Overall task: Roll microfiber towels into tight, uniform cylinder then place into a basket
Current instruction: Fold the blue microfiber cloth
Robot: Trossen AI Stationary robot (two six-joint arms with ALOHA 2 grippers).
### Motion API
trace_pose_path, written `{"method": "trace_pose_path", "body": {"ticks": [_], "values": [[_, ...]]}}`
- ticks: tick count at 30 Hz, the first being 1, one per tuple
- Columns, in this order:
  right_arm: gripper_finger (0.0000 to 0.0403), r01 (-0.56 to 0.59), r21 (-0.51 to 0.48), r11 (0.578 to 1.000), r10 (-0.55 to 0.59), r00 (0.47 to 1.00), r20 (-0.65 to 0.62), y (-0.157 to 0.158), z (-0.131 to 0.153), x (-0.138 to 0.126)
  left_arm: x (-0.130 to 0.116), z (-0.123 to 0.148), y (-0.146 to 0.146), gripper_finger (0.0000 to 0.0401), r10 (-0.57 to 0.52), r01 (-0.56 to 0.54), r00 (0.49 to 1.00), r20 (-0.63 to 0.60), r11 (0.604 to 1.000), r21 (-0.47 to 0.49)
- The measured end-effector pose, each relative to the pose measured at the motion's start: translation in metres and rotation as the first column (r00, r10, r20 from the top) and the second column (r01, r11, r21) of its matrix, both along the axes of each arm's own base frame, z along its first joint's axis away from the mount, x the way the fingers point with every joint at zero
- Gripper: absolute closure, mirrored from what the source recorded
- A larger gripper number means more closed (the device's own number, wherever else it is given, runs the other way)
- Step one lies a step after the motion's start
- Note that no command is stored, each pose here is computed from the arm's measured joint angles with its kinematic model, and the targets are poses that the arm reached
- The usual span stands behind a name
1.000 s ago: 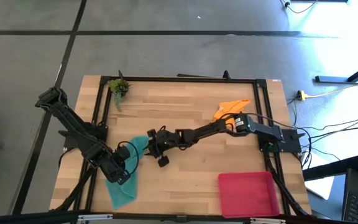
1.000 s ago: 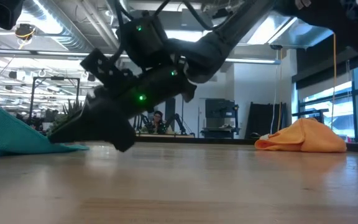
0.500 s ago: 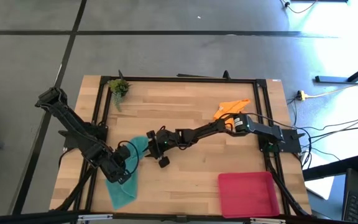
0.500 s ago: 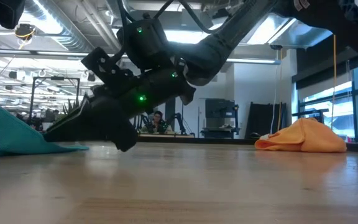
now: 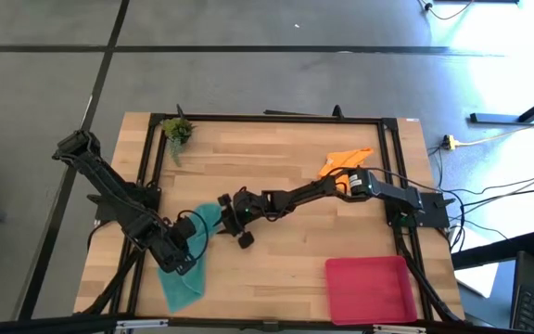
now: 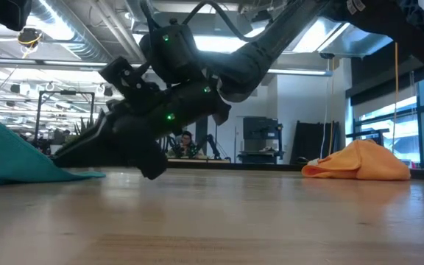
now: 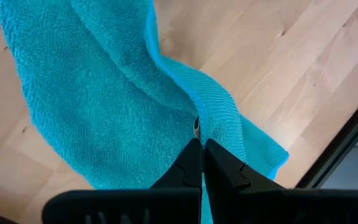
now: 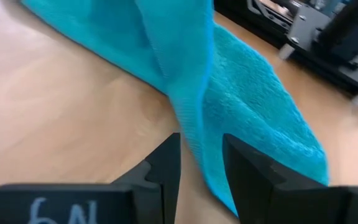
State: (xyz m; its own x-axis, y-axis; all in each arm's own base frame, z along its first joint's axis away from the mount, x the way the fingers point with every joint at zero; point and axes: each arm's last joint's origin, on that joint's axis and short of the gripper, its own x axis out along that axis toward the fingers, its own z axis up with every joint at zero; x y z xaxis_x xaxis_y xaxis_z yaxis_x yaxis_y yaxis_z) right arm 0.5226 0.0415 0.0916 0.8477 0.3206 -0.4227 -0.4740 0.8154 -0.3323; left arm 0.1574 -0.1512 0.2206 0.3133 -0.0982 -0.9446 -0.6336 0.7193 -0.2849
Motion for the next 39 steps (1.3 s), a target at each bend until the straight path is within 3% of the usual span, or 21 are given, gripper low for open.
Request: {"method": "trace_pose_path", "body": {"ticks": [22,26,39], "values": [[0.0283,0.034,0.027,0.999,-0.035,0.999,0.039,-0.012,-0.015,0.004,0.001,0.000,0.001,0.0401,0.009,-0.010,1.000,0.028,1.000,0.022],[0.0283,-0.003,0.045,0.999,0.001,0.999,0.042,-0.011,-0.016,0.004,0.001,0.001,0.001,0.0401,0.012,-0.013,0.999,0.033,0.999,0.033],[0.0283,-0.007,0.049,0.999,0.006,1.000,0.030,-0.011,-0.018,0.003,0.004,0.046,0.000,0.0401,0.013,-0.017,0.998,0.063,0.998,0.068]]}}
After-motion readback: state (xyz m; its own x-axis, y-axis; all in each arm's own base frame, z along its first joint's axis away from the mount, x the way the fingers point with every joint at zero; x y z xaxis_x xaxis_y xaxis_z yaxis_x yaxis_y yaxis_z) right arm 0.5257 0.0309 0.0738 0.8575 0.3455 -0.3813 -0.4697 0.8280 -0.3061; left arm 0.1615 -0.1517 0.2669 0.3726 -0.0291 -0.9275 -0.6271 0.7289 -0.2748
